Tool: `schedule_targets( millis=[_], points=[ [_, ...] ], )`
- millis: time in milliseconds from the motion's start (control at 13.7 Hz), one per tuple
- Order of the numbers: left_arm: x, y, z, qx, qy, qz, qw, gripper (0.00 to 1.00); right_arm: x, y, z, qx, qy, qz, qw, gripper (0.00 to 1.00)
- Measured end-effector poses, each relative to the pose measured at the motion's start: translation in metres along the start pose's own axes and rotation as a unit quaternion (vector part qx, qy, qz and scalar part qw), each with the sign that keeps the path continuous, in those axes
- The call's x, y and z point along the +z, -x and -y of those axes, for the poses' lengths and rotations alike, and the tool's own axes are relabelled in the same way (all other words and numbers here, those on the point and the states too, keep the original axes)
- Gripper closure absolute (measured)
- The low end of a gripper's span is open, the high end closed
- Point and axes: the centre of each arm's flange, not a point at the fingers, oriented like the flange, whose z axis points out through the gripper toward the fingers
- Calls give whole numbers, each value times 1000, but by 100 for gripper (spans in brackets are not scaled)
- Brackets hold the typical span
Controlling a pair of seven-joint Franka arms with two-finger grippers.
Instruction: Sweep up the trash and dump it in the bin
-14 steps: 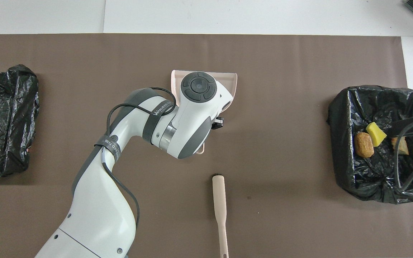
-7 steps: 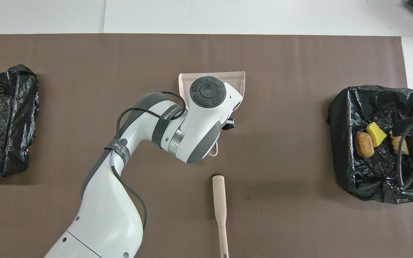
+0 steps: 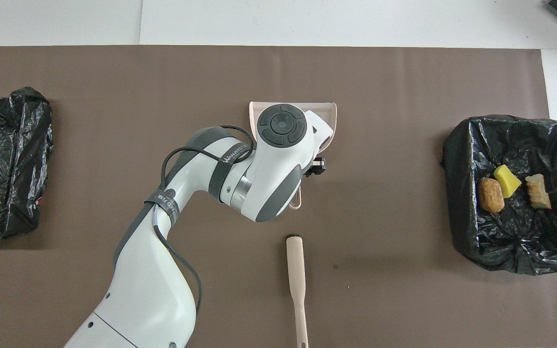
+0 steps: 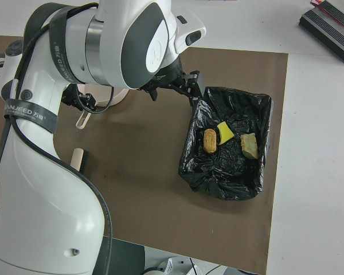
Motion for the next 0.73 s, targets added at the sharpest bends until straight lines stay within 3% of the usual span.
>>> schedule_targets(
  millis=[146,218,437,728],
  points=[
    [-16,0,2,-1,4,-8,1000,4,1,-1,3,-3,0,1,1000,0],
    [-28,1,8,-4,5,-12,1000,0,1,-1,4,-4,0,1,1000,0],
    [-66,8,55,0,-11,-19,1000,0,1,-1,7,-7,1,1,1000,0],
    [-105,18,161,23,-49,-27,998,0,1,-1,7,-7,1,2,1000,0]
  ],
)
